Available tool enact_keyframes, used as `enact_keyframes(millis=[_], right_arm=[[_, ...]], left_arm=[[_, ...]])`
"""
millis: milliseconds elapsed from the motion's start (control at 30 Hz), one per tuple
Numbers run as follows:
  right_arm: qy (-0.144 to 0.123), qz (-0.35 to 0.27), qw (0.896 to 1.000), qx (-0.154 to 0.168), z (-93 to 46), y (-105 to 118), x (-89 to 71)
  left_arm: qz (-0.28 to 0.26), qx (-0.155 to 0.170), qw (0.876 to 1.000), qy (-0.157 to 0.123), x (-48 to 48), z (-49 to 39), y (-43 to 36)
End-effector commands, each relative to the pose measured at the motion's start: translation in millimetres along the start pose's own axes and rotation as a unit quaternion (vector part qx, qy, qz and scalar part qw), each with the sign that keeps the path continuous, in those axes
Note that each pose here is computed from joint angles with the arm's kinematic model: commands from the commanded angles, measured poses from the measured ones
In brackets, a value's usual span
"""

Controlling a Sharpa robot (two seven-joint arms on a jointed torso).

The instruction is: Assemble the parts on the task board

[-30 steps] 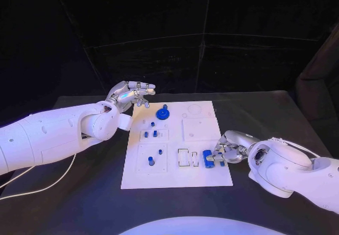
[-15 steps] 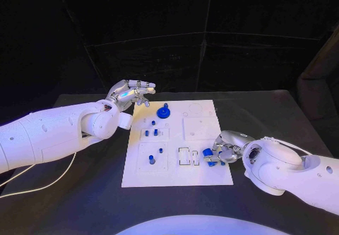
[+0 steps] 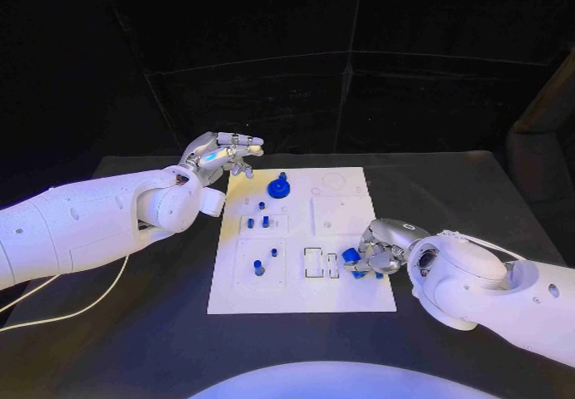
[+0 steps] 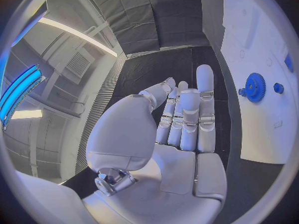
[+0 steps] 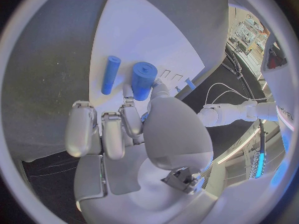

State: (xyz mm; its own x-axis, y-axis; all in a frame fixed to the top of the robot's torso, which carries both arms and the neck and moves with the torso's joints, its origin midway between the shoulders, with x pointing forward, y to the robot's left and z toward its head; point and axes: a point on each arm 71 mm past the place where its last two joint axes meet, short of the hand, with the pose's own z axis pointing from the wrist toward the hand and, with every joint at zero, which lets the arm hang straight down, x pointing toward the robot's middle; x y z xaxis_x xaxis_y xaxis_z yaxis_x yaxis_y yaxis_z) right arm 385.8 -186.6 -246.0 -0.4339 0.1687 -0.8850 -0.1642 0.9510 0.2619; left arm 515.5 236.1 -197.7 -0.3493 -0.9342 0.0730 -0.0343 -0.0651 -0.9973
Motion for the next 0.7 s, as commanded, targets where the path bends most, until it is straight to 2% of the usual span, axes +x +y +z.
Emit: enact_keyframes(millis=[33,200,400,500,700], right_arm=[[0.008,-0.012,1.0,0.019,-2.3,-6.2,8.6],[0.005,0.031,0.999,0.022,-9.3,-4.1,7.5],[-0.042,0.094,0.995,0.002,-19.1,3.6,-0.5],[-0.053,0.109,0.993,-0.008,-21.9,7.9,-2.5],[-0.047,0.122,0.991,-0.015,-21.4,15.6,-0.9]], left_arm=[[-0.003,0.006,1.0,0.007,1.1,-0.2,-1.8],[-0.002,0.006,1.0,0.006,0.5,-0.4,-1.9],[-0.003,0.006,1.0,0.007,1.3,0.2,-1.7],[-0.003,0.006,1.0,0.008,1.8,0.5,-1.6],[-0.003,0.005,1.0,0.008,2.1,0.7,-1.6]])
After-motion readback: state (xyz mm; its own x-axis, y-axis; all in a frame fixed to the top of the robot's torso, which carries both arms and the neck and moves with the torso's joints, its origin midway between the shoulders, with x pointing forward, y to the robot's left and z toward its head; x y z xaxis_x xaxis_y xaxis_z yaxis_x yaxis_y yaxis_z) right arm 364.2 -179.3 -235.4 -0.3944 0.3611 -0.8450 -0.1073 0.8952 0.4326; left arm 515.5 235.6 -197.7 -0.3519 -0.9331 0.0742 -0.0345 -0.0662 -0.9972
